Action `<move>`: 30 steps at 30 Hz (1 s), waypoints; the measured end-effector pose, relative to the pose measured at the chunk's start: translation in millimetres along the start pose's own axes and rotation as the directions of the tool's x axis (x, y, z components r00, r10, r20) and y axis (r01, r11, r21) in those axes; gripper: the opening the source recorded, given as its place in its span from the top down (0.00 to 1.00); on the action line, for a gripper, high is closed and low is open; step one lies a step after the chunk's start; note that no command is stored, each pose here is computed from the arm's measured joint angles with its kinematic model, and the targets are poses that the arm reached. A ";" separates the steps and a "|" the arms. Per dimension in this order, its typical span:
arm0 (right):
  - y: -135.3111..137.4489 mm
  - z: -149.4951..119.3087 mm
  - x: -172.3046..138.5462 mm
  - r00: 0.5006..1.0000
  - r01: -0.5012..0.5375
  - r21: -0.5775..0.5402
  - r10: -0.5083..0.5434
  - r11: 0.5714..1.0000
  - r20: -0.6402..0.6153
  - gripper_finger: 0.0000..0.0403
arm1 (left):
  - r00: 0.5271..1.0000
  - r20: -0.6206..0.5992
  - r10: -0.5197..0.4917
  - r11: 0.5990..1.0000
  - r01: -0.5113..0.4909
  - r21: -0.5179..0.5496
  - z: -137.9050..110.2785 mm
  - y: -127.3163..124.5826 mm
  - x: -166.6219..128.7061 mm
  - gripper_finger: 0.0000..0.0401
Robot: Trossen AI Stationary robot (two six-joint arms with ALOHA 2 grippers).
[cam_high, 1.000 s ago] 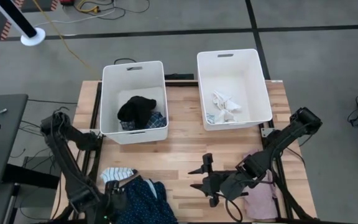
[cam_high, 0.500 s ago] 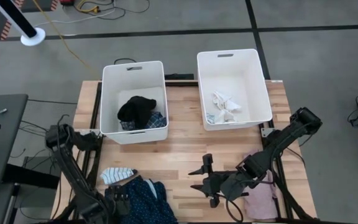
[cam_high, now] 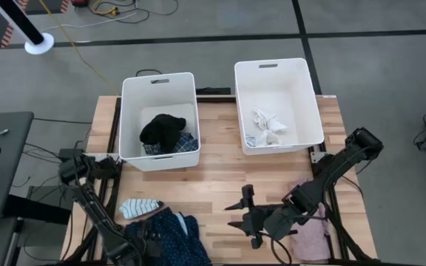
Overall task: Sort clothes
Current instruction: Put the blue clothes into the left bin
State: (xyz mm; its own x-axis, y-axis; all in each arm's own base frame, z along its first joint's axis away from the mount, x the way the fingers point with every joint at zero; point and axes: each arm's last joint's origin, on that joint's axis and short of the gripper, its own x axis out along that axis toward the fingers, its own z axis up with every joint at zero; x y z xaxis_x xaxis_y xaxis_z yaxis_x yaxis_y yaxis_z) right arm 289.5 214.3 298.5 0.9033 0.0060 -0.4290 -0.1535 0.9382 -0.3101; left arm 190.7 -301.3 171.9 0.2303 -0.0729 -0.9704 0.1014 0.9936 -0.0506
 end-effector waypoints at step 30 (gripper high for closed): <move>38.4 -20.9 45.2 0.983 -0.185 -0.107 0.186 0.977 -0.001 0.44 | 0.972 0.235 -0.007 0.987 -0.031 0.158 50.0 63.0 -66.5 0.92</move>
State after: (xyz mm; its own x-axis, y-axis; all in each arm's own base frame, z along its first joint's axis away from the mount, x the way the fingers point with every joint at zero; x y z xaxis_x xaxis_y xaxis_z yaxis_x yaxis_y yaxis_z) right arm 316.1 243.3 249.5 0.8588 0.1799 -0.4797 -0.3595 0.8787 -0.3142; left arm 230.2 -238.2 245.1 0.4506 -0.0985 -0.8873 0.2459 0.9691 0.0173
